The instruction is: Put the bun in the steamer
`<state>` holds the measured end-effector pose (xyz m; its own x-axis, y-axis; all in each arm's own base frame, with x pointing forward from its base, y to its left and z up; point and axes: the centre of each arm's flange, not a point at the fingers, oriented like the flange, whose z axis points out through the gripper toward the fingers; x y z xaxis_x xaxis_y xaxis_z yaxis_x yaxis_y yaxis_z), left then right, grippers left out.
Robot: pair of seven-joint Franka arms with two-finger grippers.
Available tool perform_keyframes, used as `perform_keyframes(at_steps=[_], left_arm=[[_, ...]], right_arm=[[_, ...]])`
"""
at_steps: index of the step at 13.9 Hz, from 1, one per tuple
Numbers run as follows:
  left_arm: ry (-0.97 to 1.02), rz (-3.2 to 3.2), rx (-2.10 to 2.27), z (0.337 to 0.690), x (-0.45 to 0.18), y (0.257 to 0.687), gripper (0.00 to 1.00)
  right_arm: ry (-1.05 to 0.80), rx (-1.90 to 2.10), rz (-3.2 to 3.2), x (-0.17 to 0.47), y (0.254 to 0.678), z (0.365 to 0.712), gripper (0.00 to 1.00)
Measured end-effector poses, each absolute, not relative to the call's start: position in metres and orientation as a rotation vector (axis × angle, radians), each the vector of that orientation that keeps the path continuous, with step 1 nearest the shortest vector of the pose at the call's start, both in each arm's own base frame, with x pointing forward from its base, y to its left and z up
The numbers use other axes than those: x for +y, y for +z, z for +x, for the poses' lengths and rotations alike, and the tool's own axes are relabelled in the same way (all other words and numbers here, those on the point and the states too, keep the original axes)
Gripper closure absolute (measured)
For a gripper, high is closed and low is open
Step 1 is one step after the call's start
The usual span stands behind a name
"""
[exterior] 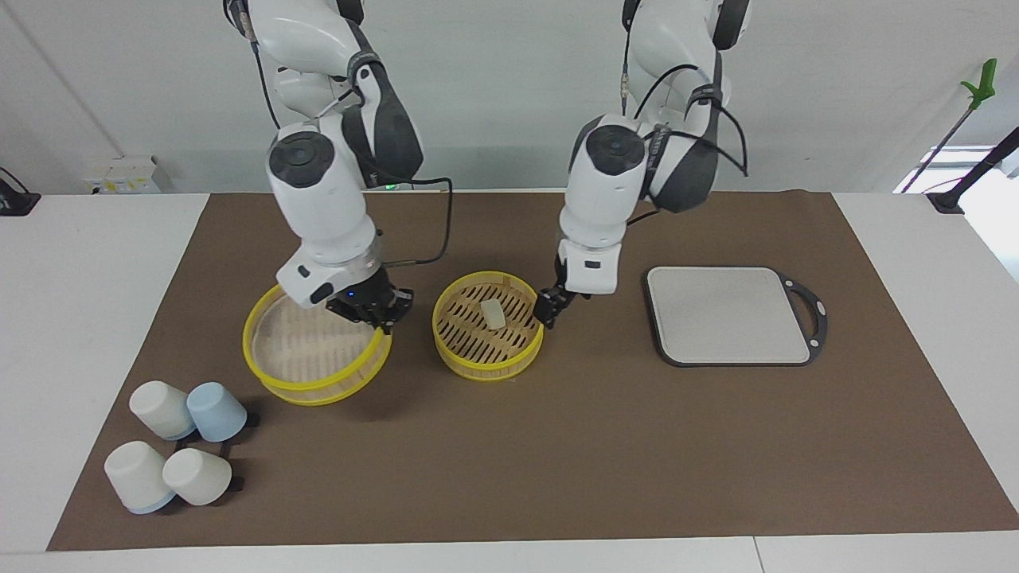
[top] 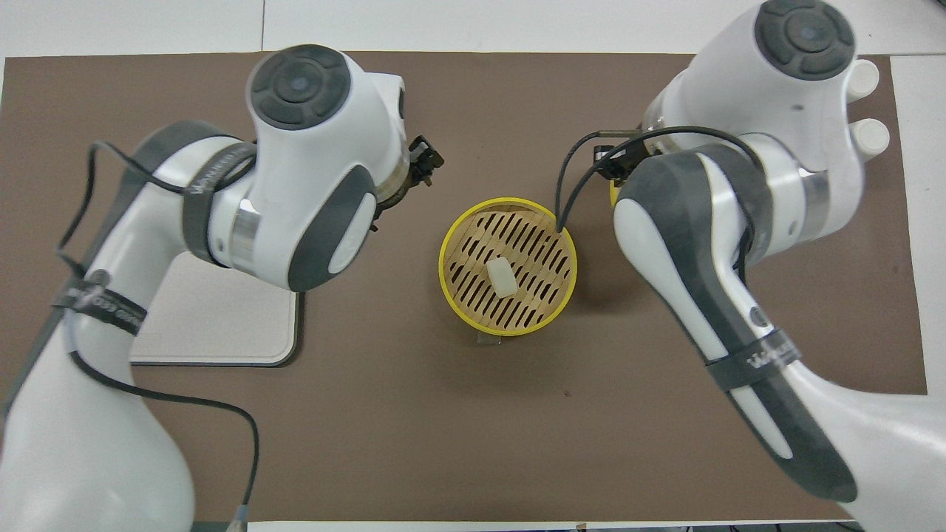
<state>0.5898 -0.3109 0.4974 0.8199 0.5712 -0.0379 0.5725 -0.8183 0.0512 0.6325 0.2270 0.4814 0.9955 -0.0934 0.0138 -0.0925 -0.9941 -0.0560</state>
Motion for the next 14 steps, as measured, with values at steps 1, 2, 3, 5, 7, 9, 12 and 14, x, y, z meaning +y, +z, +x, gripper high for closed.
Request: perform_keyframes(at_steps=[1, 2, 3, 5, 7, 9, 12, 14], left_arm=[[-0.057, 2.96, 0.886, 0.593, -0.277, 0.511, 0.0], [-0.081, 2.981, 0.834, 0.595, -0.245, 0.524, 0.0], [-0.105, 2.999, 0.778, 0.595, -0.215, 0.538, 0.0], [-0.151, 3.028, 0.647, 0.589, -0.152, 0.566, 0.0], [-0.188, 3.042, 0.522, 0.578, -0.097, 0.589, 0.0], [-0.208, 3.09, 0.368, 0.565, -0.061, 0.602, 0.0], [-0.245, 3.119, 0.207, 0.551, -0.033, 0.601, 0.0], [-0.296, 3.111, 0.163, 0.542, -0.016, 0.598, 0.0]], right_arm=[[-0.019, 0.188, -3.078, 0.268, 0.479, 0.619, 0.91], [-0.015, 0.243, -3.072, 0.307, 0.477, 0.608, 0.91], [-0.01, 0.295, -3.065, 0.345, 0.47, 0.599, 0.91], [0.003, 0.353, -3.06, 0.404, 0.447, 0.59, 0.91], [0.004, 0.369, -3.056, 0.426, 0.424, 0.593, 0.91], [-0.036, 0.374, -3.032, 0.431, 0.413, 0.601, 0.91], [-0.066, 0.384, -3.018, 0.429, 0.408, 0.607, 0.91], [-0.059, 0.383, -3.023, 0.429, 0.407, 0.606, 0.91]])
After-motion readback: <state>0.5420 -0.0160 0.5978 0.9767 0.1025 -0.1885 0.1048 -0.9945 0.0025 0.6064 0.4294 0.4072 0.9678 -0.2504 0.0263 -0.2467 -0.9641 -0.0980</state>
